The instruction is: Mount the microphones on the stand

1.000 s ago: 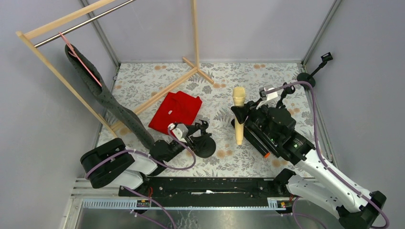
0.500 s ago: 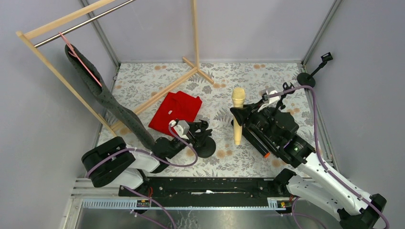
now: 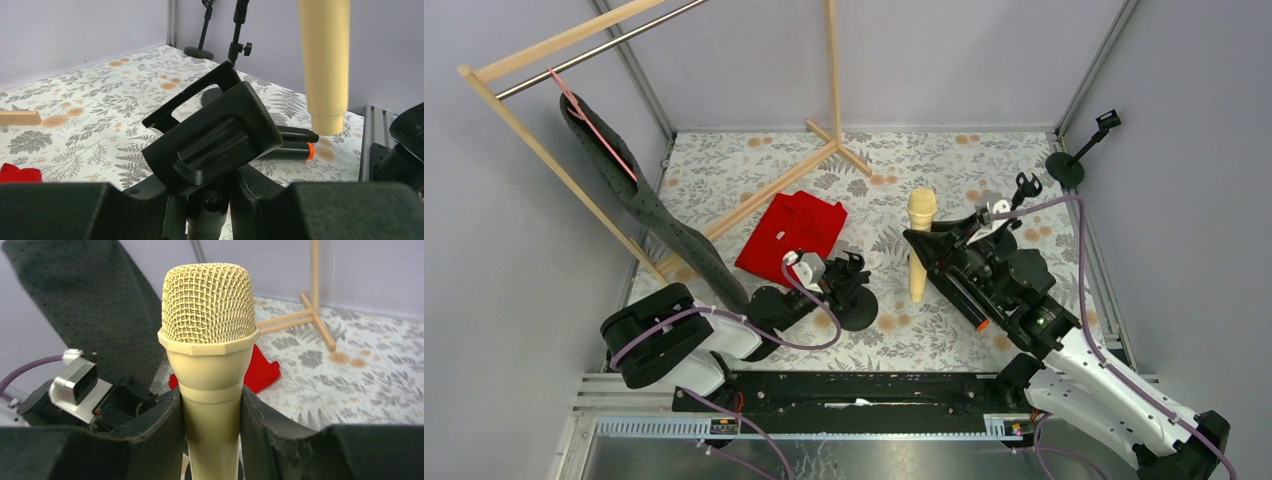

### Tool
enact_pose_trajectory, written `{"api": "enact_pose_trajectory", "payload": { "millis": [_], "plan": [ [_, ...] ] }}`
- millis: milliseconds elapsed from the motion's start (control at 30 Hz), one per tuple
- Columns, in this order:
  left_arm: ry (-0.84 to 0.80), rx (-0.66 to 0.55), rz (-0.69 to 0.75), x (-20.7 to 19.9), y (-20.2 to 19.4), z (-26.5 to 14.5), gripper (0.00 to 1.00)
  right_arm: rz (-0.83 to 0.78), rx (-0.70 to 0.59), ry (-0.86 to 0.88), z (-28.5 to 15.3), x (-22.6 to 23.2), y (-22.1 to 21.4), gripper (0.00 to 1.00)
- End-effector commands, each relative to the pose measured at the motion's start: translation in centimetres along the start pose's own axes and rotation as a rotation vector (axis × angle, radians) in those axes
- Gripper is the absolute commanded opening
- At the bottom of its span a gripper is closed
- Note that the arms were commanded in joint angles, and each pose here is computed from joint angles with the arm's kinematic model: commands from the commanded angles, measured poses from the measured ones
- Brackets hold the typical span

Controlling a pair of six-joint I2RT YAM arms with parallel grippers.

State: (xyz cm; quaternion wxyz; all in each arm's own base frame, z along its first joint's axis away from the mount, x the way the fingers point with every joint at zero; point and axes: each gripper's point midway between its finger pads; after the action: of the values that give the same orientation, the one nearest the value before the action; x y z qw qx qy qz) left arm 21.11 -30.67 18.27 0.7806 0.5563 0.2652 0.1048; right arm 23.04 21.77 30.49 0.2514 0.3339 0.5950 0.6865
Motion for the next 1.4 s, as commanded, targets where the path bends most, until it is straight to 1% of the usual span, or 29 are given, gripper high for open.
{"api": "enact_pose_trajectory", "payload": {
  "millis": [0, 33, 67, 200, 367, 467, 633, 833, 1167, 1367],
  "plan": [
    [-0.139, -0.095, -0.057, -3.0, 2.9, 1.0, 0.00, -0.142, -0.299, 0.209, -1.0, 3.6, 4.9, 0.08],
    [-0.156, -0.092, -0.070, -3.4, 2.9, 1.0, 0.00, -0.159, -0.356, 0.226, -1.4, 3.9, 5.7, 0.06],
    [-0.173, -0.089, -0.086, -3.7, 3.0, 1.1, 0.00, -0.170, -0.386, 0.226, -1.5, 3.9, 6.3, 0.05],
    [-0.208, -0.091, -0.166, -4.7, 3.5, 1.7, 0.00, -0.239, -0.465, 0.281, -2.0, 5.1, 8.4, 0.00],
    [-0.205, -0.124, -0.253, -5.0, 4.8, 2.1, 0.00, -0.249, -0.559, 0.427, -3.0, 8.0, 11.6, 0.00],
    [-0.201, -0.148, -0.292, -5.1, 5.7, 2.3, 0.00, -0.260, -0.646, 0.511, -4.4, 9.6, 13.6, 0.00],
    [-0.198, -0.169, -0.361, -5.3, 6.6, 2.4, 0.00, -0.266, -0.764, 0.596, -6.0, 11.1, 15.8, 0.00],
    [-0.214, -0.173, -0.428, -5.8, 7.2, 2.8, 0.00, -0.255, -0.797, 0.649, -5.4, 11.8, 15.9, 0.00],
    [-0.260, -0.180, -0.431, -6.7, 8.0, 2.7, 0.00, -0.175, -0.820, 0.712, -4.2, 12.3, 15.2, 0.00],
    [-0.295, -0.185, -0.456, -7.6, 8.7, 2.5, 0.00, -0.163, -0.791, 0.734, -3.2, 12.5, 14.0, 0.00]
  ]
}}
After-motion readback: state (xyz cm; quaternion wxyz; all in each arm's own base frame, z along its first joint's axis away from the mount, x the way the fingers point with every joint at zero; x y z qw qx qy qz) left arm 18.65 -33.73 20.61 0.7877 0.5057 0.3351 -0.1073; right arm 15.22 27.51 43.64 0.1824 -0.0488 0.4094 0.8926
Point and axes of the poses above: each gripper's point midway between its finger pads, its own z axis out along the fingers, its own x axis along the line the jaws close on, y = z × x, and after that the axes turned 10 degrees about -z, right-handed
